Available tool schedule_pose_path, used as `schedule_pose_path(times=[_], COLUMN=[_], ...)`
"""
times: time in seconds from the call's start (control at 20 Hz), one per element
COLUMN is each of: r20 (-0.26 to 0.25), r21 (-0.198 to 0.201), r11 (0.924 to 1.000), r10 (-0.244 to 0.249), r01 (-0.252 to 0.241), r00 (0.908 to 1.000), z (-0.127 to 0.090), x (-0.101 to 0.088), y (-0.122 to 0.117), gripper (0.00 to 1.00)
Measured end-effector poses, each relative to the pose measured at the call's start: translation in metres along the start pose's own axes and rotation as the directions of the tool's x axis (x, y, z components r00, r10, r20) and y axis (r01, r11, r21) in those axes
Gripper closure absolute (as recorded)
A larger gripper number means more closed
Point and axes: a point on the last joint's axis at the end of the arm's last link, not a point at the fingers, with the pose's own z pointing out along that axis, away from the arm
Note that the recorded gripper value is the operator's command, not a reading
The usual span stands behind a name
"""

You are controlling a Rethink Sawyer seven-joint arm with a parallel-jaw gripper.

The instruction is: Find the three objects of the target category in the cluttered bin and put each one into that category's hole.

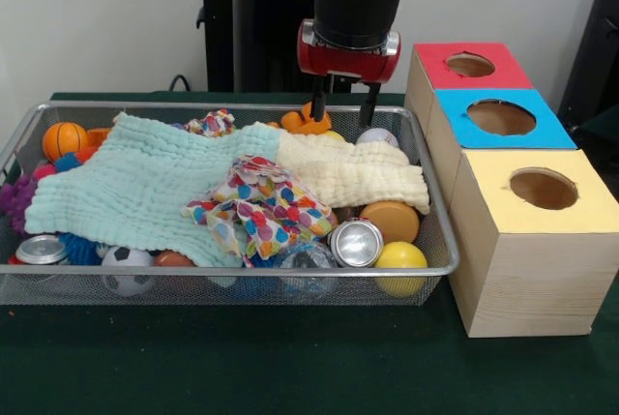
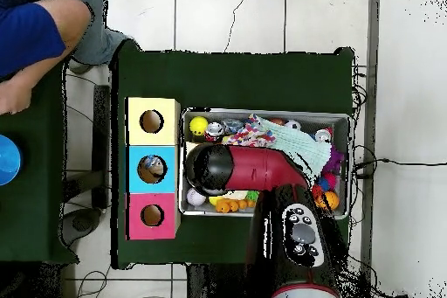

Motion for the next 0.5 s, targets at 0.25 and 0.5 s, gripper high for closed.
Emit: schedule_pose_path(times=[0.25, 0.5], r20=[0.015, 0.036], r21=[0.001, -0.001], r11=[1.0, 1.0], r10=[0.001, 0.007], r01=[-0.001, -0.007], r00=[0.9999, 0.9993], z=[-0.008, -0.018], x=[-0.002, -0.008], y=[-0.001, -0.001], gripper=[0.0, 0.0])
